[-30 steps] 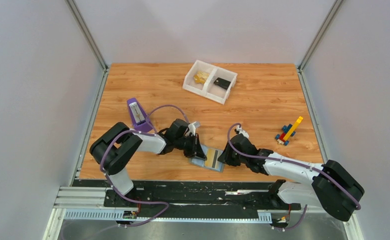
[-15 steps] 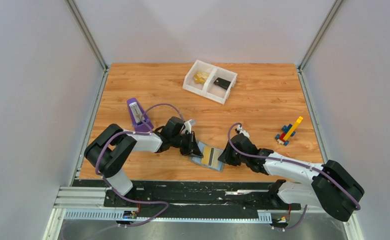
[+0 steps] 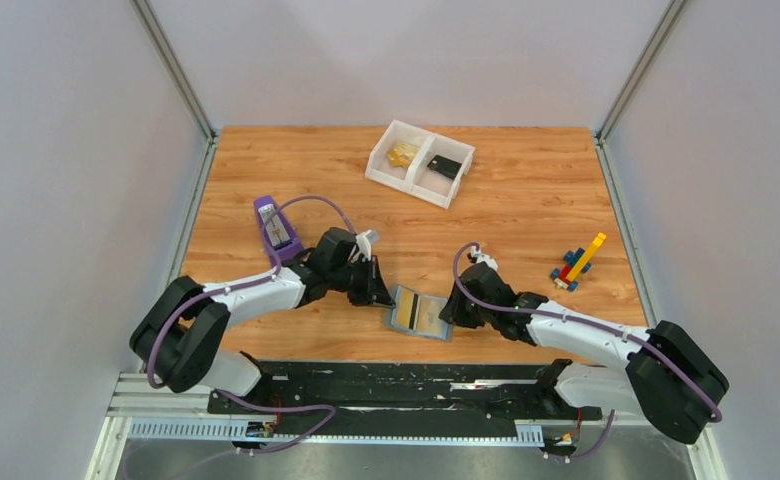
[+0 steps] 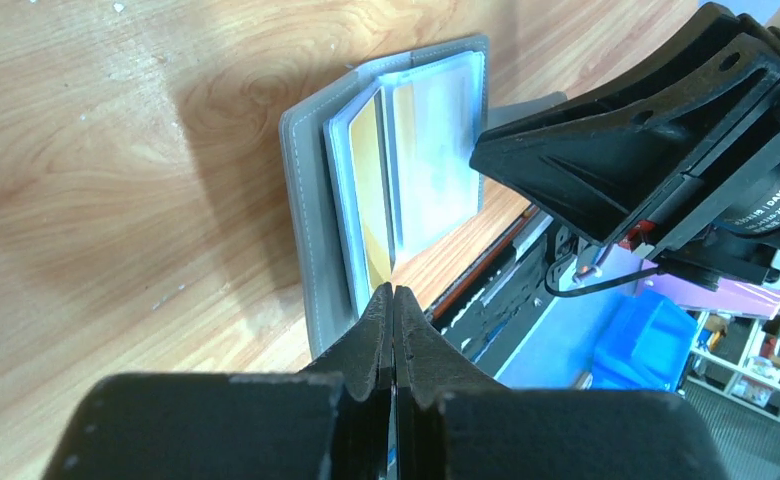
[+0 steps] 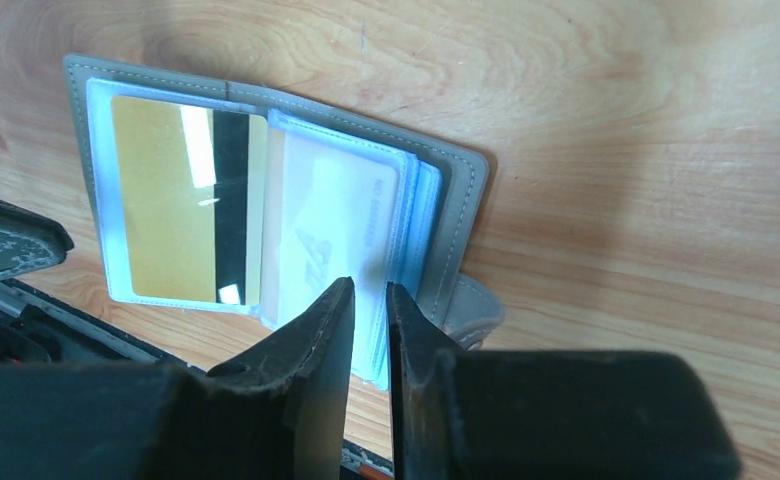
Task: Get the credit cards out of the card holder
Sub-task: Remove the credit card from the card holder.
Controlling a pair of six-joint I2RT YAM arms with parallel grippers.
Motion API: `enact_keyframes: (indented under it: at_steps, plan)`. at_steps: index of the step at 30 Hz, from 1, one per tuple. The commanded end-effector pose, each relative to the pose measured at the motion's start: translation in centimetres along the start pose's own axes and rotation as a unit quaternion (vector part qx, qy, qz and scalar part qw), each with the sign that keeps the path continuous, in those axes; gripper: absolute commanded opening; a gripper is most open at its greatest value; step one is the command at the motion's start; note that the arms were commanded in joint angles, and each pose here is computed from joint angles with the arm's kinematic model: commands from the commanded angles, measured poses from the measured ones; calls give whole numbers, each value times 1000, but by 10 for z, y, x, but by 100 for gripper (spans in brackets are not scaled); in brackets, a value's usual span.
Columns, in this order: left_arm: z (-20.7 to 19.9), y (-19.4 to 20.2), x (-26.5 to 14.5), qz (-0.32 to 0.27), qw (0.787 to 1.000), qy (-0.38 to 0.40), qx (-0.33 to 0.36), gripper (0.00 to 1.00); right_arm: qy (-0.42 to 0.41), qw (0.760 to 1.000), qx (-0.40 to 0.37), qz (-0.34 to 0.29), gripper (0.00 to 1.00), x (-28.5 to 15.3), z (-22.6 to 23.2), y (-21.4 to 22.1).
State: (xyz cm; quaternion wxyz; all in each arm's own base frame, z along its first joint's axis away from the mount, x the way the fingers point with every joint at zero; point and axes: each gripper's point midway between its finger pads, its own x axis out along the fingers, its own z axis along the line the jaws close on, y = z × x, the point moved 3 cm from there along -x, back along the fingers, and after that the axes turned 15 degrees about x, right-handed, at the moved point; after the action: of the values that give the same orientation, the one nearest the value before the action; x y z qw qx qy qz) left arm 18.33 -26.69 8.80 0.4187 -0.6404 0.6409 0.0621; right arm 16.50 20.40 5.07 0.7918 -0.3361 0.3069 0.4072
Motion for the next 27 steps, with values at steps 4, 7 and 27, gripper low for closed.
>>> enact_keyframes:
  at_steps: [4, 7, 27]
  plan:
    - [-13, -18, -20, -27, 999, -10, 26, 0, -57, 994, -76, -48, 22, -25, 40, -30]
    - [-17, -19, -22, -29, 999, -1, 30, 0, -79, 991, -98, -49, 25, -32, 50, -32]
    - [8, -13, 6, 20, 998, -24, 59, 50, -110, 993, 18, 37, 42, 9, 90, -6]
